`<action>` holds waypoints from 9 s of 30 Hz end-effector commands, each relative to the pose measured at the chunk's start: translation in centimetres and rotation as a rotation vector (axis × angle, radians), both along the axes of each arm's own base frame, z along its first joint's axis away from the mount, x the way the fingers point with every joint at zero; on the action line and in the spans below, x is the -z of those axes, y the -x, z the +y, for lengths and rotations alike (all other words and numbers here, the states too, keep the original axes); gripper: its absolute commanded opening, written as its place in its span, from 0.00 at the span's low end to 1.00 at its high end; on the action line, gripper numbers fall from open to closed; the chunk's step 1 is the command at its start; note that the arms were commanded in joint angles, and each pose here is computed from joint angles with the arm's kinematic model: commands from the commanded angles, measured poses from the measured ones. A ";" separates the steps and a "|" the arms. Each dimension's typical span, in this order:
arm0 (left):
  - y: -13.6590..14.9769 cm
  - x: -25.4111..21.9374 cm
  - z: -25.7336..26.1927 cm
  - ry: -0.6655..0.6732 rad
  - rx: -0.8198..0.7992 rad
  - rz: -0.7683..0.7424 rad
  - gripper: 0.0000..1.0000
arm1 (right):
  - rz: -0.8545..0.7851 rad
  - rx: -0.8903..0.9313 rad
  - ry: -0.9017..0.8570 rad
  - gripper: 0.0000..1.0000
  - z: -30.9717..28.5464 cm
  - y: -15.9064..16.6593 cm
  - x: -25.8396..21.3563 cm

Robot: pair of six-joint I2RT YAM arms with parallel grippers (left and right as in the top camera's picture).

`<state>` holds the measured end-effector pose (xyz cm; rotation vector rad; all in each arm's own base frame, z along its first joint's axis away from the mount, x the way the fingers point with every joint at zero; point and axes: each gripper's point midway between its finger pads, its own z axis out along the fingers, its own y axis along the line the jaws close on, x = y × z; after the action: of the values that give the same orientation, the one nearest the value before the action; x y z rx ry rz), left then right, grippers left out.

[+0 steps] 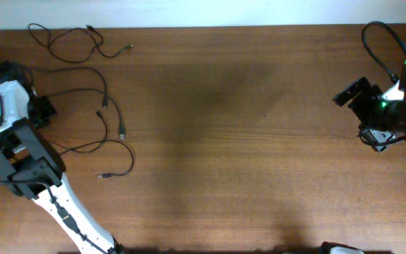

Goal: Untangle cables

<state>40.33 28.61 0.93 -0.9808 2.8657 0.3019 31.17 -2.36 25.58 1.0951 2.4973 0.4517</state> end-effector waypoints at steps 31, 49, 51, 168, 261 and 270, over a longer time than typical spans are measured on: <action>0.2 1.1 0.4 0.373 -0.041 -0.223 0.00 | -0.001 -0.008 -0.001 0.99 0.2 -0.2 0.1; 2.5 2.0 -10.2 0.366 0.042 0.182 0.00 | -0.006 -0.008 0.000 0.99 0.1 -0.3 0.1; 3.3 1.8 -10.6 0.380 0.014 0.213 0.00 | -0.007 -0.008 0.000 0.99 0.1 -0.3 0.1; 6.7 -11.4 11.0 -0.046 -0.331 -0.601 0.54 | 0.059 -0.098 -0.031 0.99 0.8 -1.2 2.4; 4.5 -14.8 -23.3 0.448 0.314 -0.326 0.99 | -0.364 -0.504 0.187 0.99 4.8 8.9 -8.0; 4.5 -14.8 -23.3 0.448 0.314 -0.326 0.99 | -0.482 -0.482 0.347 0.99 5.0 16.2 -7.3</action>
<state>35.80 5.13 15.54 -0.5512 2.7655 -0.5115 16.21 2.82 33.90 0.2234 2.2724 0.3864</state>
